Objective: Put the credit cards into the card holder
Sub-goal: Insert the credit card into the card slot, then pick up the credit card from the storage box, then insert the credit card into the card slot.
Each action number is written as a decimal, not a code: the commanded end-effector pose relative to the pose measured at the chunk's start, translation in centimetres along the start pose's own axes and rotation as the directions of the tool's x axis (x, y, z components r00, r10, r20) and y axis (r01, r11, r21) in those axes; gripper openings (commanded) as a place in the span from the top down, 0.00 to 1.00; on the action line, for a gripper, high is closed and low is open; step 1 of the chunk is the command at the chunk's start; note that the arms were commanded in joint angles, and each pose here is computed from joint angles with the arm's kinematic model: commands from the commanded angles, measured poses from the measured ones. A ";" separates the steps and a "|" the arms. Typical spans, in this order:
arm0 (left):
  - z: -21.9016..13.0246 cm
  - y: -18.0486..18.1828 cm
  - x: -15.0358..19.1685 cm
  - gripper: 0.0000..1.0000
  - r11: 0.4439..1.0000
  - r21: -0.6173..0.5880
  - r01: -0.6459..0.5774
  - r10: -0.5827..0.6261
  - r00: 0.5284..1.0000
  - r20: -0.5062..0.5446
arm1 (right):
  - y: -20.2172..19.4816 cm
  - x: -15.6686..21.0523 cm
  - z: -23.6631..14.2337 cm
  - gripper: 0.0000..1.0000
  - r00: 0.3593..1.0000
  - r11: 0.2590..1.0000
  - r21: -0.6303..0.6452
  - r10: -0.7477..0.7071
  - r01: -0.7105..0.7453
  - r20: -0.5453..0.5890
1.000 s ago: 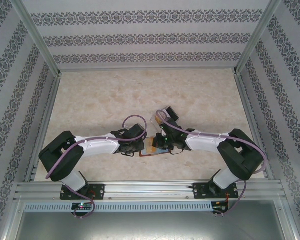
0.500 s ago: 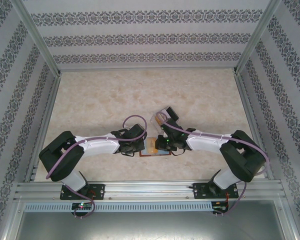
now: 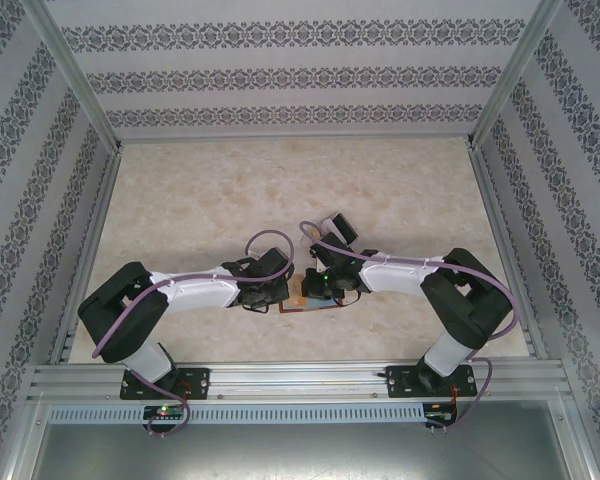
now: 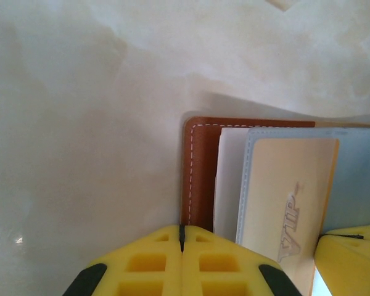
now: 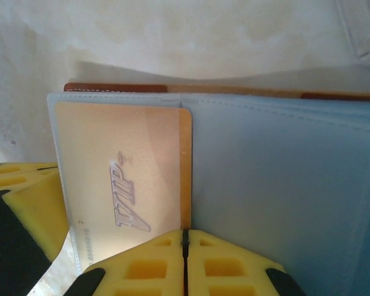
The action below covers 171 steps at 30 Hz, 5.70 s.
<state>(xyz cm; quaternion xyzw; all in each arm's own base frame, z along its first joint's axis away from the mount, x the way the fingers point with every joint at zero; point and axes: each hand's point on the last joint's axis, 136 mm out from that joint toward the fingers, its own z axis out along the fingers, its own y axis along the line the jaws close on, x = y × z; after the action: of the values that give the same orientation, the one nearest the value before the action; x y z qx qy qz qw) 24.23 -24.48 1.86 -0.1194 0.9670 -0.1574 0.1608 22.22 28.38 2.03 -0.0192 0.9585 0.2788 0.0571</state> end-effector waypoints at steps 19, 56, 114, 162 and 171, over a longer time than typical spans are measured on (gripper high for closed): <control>-0.4 1.4 -0.9 0.93 0.995 -0.091 -0.028 0.031 0.999 0.031 | -8.7 0.5 -2.9 0.90 0.999 0.927 0.375 -0.033 0.021 0.026; 0.3 -10.2 -13.5 0.38 0.935 0.314 0.166 -0.168 0.985 -0.021 | -3.5 -14.6 -11.1 0.69 0.933 0.857 0.411 -0.357 0.311 0.038; 5.1 -8.6 -12.0 0.58 0.926 0.276 0.257 -0.242 0.966 -0.090 | -5.1 -16.6 -10.1 0.68 0.852 0.587 0.700 -0.520 0.408 -0.060; -2.5 -12.3 -14.7 0.43 0.887 0.447 0.114 -0.146 0.988 0.038 | -0.6 -13.9 -18.5 1.00 0.887 0.989 -0.094 0.148 -0.119 0.438; -6.3 -14.3 -13.0 0.37 0.724 0.675 0.138 -0.157 0.987 -0.033 | 0.2 -12.6 -18.4 1.00 0.851 0.907 -0.357 0.359 -0.222 0.384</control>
<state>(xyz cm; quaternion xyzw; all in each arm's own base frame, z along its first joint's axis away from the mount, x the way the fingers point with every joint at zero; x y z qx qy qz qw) 36.69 -31.47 13.90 -0.1434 0.8642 -0.4408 0.1958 32.36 17.44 16.49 0.1699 0.8930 0.3513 0.2244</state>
